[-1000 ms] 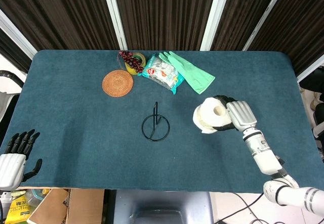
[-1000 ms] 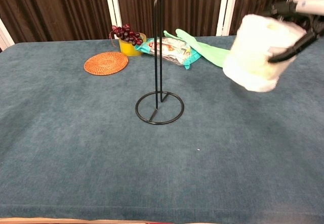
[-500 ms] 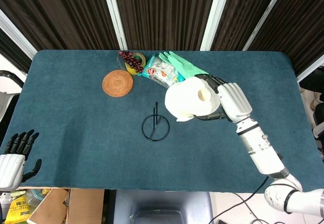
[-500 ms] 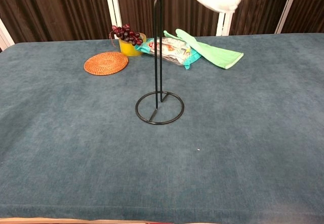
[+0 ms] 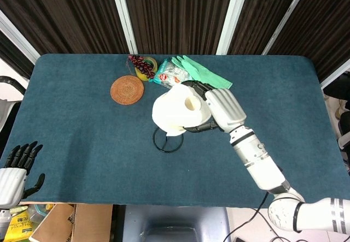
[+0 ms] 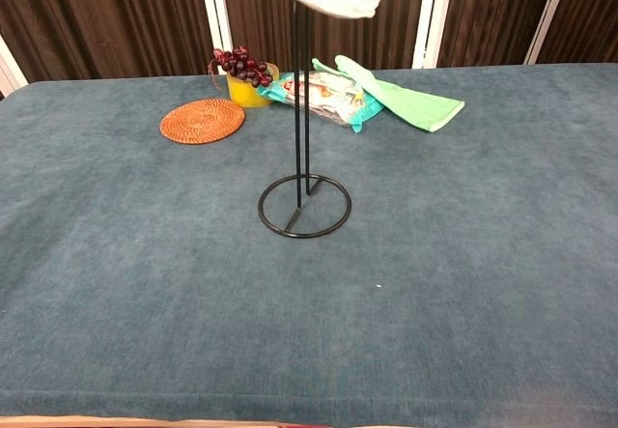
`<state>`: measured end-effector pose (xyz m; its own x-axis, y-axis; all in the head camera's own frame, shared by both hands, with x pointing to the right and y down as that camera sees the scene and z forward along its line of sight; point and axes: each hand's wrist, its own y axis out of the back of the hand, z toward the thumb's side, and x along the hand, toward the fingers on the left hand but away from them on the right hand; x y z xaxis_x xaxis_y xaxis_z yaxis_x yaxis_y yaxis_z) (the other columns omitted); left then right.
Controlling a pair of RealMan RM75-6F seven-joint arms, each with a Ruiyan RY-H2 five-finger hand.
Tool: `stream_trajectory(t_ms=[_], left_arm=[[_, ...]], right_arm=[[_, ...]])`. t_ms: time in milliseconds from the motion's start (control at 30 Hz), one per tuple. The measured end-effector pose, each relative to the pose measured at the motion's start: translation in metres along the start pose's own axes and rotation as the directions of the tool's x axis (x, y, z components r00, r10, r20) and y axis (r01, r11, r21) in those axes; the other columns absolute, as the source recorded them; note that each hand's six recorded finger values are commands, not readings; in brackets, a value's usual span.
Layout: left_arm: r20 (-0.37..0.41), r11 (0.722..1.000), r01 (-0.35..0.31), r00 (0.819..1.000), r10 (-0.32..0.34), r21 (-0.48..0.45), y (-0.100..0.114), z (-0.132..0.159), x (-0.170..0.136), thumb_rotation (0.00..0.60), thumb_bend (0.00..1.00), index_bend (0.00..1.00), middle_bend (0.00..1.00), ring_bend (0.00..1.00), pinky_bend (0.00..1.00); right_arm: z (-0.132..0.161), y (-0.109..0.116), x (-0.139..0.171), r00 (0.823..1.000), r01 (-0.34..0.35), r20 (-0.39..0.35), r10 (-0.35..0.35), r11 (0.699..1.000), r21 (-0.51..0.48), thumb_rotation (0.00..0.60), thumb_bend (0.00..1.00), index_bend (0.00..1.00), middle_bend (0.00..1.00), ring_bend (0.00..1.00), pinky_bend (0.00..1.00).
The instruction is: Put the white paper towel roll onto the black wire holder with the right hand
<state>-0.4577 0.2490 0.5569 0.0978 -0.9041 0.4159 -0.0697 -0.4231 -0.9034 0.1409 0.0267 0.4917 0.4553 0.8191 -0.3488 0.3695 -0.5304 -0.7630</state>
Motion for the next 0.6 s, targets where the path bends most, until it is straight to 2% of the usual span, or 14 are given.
stream_trajectory(t_ms=[267, 600], left_arm=[[0.009, 1.0, 0.015, 1.0, -0.015, 0.005, -0.003, 0.001, 0.002, 0.6, 0.45, 0.0, 0.03, 0.02, 0.02], [0.013, 1.0, 0.011, 1.0, -0.011, 0.004, -0.002, 0.002, -0.001, 0.6, 0.45, 0.0, 0.03, 0.02, 0.02]], right_arm=[[0.015, -0.019, -0.009, 0.999, -0.044, 0.021, 0.043, 0.996, 0.075, 0.6, 0.1, 0.79, 0.65, 0.65, 0.61], [0.013, -0.027, -0.015, 0.996, -0.051, 0.079, 0.04, 0.988, 0.149, 0.6, 0.1, 0.77, 0.65, 0.65, 0.61]])
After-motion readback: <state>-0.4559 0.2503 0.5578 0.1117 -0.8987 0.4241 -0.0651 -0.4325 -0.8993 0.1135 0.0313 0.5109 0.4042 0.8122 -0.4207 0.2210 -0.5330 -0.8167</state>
